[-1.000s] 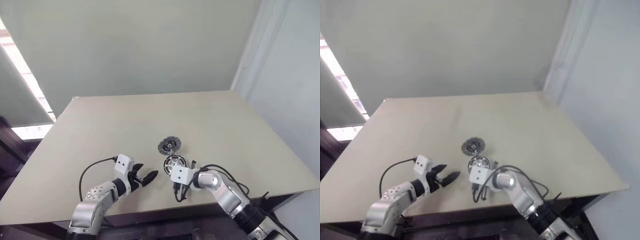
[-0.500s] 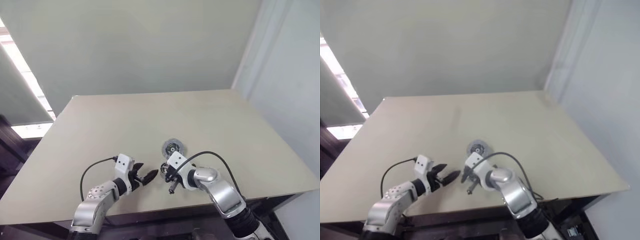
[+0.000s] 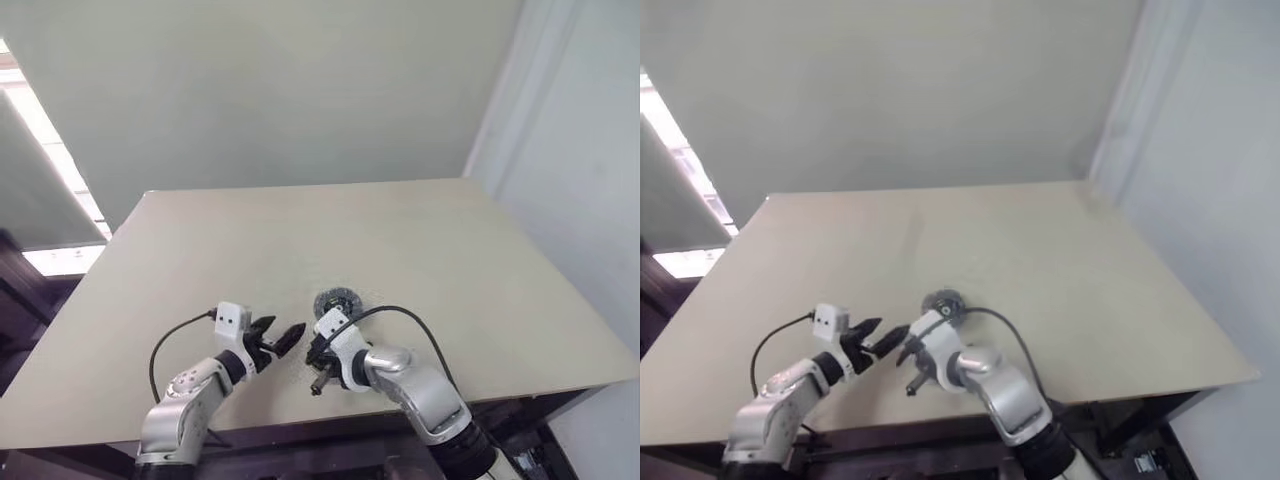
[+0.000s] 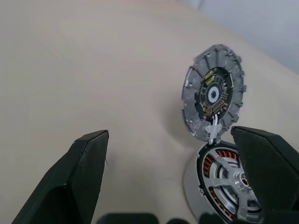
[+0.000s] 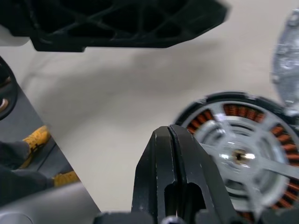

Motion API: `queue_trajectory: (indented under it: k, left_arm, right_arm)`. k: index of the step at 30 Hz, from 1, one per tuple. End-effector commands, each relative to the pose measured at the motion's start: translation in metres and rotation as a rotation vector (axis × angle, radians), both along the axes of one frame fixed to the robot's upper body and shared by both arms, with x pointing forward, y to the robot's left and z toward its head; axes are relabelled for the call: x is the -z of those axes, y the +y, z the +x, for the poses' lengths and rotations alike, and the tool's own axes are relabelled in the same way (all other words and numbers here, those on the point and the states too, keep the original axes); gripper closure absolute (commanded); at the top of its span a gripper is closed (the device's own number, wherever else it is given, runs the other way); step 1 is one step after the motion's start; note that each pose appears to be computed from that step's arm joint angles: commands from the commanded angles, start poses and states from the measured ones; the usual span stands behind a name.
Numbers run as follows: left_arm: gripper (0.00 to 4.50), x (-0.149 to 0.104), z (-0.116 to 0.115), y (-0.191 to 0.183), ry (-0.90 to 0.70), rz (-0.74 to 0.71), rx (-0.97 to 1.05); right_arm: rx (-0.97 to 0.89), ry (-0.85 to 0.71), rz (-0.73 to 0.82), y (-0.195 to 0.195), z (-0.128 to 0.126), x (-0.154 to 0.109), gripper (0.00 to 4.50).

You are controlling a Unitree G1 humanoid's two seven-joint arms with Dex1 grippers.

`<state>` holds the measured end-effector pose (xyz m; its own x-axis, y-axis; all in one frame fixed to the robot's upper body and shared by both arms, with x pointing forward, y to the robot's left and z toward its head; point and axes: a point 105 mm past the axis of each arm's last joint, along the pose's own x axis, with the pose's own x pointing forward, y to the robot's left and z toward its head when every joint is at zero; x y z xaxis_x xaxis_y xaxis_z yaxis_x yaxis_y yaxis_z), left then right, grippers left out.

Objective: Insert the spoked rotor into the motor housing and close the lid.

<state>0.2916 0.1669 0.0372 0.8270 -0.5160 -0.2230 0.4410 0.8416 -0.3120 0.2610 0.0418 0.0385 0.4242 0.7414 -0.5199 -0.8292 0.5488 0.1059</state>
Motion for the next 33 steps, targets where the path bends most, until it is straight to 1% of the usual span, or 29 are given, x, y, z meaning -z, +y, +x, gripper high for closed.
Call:
queue_trajectory:
  k: [1, 5, 8, 14, 17, 19, 22, 26, 33]
  left_arm:
    - [0.00, -0.010, 0.004, 0.004, -0.039, -0.008, -0.012]
    - [0.00, -0.007, 0.002, 0.006, -0.028, 0.009, -0.009]
    - [0.00, -0.004, -0.001, 0.007, -0.012, 0.027, 0.010]
    - [0.00, -0.001, -0.002, 0.008, 0.003, 0.033, 0.024]
    - [0.00, -0.001, -0.002, 0.007, 0.004, 0.034, 0.035]
    - [0.00, -0.001, -0.002, 0.007, 0.004, 0.038, 0.041]
    - [0.00, -0.001, -0.002, 0.006, 0.008, 0.055, 0.056]
    - [0.00, 0.003, -0.007, 0.005, 0.026, 0.099, 0.106]
    - [0.00, 0.005, -0.013, 0.010, 0.055, 0.103, 0.115]
  right_arm:
    - [-0.035, -0.122, 0.021, 0.010, 0.006, -0.014, 4.50]
    - [-0.117, -0.163, 0.001, 0.006, 0.001, -0.023, 4.50]
    - [-0.147, -0.204, -0.014, -0.004, 0.002, -0.033, 3.94]
    - [-0.200, -0.277, -0.073, -0.023, 0.003, -0.046, 1.89]
    - [-0.295, -0.338, -0.144, -0.031, -0.003, -0.043, 0.83]
    - [-0.344, -0.380, -0.186, -0.036, -0.004, -0.040, 0.04]
    - [-0.477, -0.385, -0.254, -0.048, -0.015, -0.025, 0.04]
    - [-0.568, -0.430, -0.324, -0.056, -0.016, -0.013, 0.04]
    - [-0.620, -0.480, -0.346, -0.054, -0.011, -0.005, 0.04]
